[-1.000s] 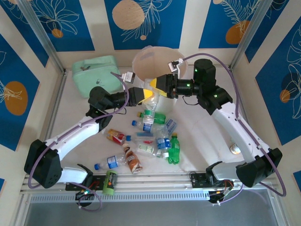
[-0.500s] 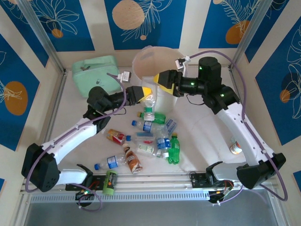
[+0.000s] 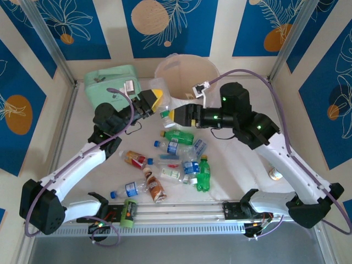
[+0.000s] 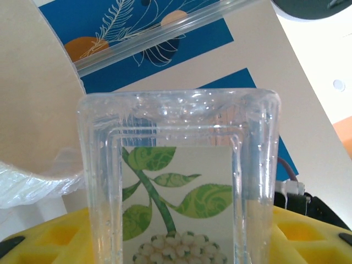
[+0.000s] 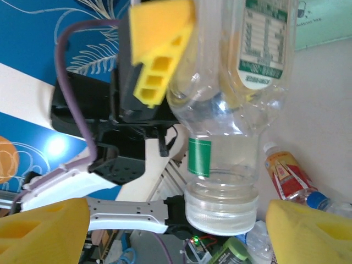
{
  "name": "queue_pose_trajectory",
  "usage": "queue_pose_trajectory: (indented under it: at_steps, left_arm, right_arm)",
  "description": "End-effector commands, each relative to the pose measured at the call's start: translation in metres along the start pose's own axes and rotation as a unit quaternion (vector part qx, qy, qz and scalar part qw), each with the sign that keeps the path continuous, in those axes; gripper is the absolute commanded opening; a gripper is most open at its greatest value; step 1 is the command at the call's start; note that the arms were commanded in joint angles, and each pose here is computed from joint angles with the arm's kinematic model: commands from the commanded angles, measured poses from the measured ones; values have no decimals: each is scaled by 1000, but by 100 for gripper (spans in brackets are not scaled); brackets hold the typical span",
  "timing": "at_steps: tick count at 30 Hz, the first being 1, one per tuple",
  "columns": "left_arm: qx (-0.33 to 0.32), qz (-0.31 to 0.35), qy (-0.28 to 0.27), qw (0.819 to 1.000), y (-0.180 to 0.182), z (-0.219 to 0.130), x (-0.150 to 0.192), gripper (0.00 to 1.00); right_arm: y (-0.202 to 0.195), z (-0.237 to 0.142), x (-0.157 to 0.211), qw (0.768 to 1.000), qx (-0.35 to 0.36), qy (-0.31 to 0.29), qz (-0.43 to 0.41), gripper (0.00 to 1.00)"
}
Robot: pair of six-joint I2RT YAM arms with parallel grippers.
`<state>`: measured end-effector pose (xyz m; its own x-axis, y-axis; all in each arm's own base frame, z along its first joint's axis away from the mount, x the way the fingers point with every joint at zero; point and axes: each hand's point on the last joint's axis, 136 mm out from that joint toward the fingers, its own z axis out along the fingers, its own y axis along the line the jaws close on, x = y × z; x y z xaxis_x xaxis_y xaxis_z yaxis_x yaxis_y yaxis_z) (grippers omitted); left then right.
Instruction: Put the plastic bottles in the bin
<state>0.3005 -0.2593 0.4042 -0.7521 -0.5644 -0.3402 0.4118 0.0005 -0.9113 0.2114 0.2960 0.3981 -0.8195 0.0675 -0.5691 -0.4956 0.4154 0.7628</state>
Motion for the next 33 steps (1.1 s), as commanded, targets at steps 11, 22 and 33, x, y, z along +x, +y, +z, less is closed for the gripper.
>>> queue_pose_trajectory:
  at_steps: [11, 22, 33]
  left_arm:
    - [19, -62, -24, 998, -4, -4, -7, 54]
    - [17, -73, -24, 997, 3, -1, -8, 54]
    - [9, -74, -27, 997, 11, -3, -8, 52]
  right_arm:
    - [-10, 29, -6, 998, 52, 13, -35, 81]
    - [-17, 38, -7, 997, 63, 22, -30, 67]
    - [-23, 43, -5, 996, 75, 30, -27, 49]
